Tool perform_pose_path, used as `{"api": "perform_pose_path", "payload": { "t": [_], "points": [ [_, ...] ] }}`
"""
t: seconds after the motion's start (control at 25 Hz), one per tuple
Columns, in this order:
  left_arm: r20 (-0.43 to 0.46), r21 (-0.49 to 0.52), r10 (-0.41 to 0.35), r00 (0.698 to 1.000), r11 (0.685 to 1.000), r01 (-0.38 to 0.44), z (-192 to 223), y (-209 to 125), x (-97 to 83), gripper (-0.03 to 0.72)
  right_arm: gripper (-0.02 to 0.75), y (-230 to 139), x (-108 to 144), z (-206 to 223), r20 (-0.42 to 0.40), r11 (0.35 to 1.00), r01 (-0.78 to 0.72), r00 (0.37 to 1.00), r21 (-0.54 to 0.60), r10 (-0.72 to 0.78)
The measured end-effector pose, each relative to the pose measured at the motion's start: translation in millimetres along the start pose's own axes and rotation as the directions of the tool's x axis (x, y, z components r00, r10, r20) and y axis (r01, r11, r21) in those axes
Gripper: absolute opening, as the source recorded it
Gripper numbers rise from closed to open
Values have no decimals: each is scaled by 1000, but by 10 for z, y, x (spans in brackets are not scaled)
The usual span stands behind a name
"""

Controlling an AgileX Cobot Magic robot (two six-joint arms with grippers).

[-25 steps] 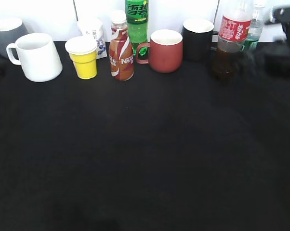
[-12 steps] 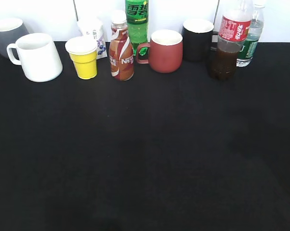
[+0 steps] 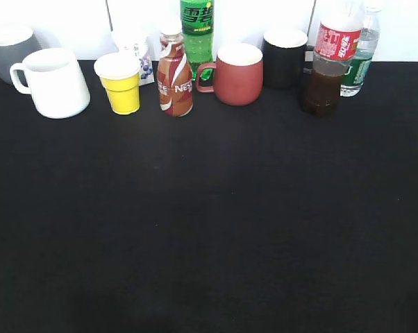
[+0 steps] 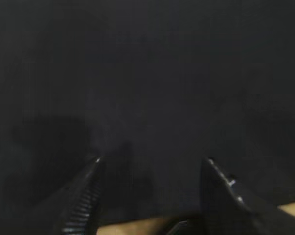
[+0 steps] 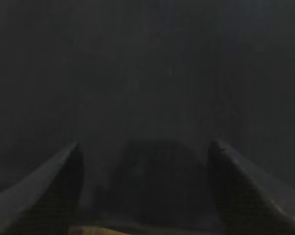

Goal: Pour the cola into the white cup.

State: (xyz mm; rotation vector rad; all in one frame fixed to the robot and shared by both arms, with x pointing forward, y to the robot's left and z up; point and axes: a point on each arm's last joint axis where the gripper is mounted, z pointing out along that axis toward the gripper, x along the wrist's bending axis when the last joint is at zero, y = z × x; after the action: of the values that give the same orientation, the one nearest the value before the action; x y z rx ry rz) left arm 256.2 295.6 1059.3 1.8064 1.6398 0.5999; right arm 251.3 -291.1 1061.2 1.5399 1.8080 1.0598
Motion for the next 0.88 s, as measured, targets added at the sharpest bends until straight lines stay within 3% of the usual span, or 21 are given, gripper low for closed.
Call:
{"api": "perform_pose_path", "payload": {
  "t": [0.12, 0.72, 0.8, 0.88],
  "points": [
    [-4, -81, 2, 1000, 997, -3, 77, 49, 8, 458, 591, -41, -11, 60, 6, 1000, 4, 1000, 10, -4],
    [-2, -110, 5, 1000, 994, -5, 101, 38, 9, 464, 591, -38, -13, 59, 9, 1000, 5, 1000, 4, -5],
    [-22, -153, -16, 1000, 988, 13, 48, 0, 17, 463, 591, -45, -19, 43, 44, 1000, -18, 999, -12, 18],
    [-59, -224, -56, 997, 974, 42, -35, -67, 21, 463, 591, -69, -28, -2, 157, 994, -88, 983, -68, 98]
  ]
}}
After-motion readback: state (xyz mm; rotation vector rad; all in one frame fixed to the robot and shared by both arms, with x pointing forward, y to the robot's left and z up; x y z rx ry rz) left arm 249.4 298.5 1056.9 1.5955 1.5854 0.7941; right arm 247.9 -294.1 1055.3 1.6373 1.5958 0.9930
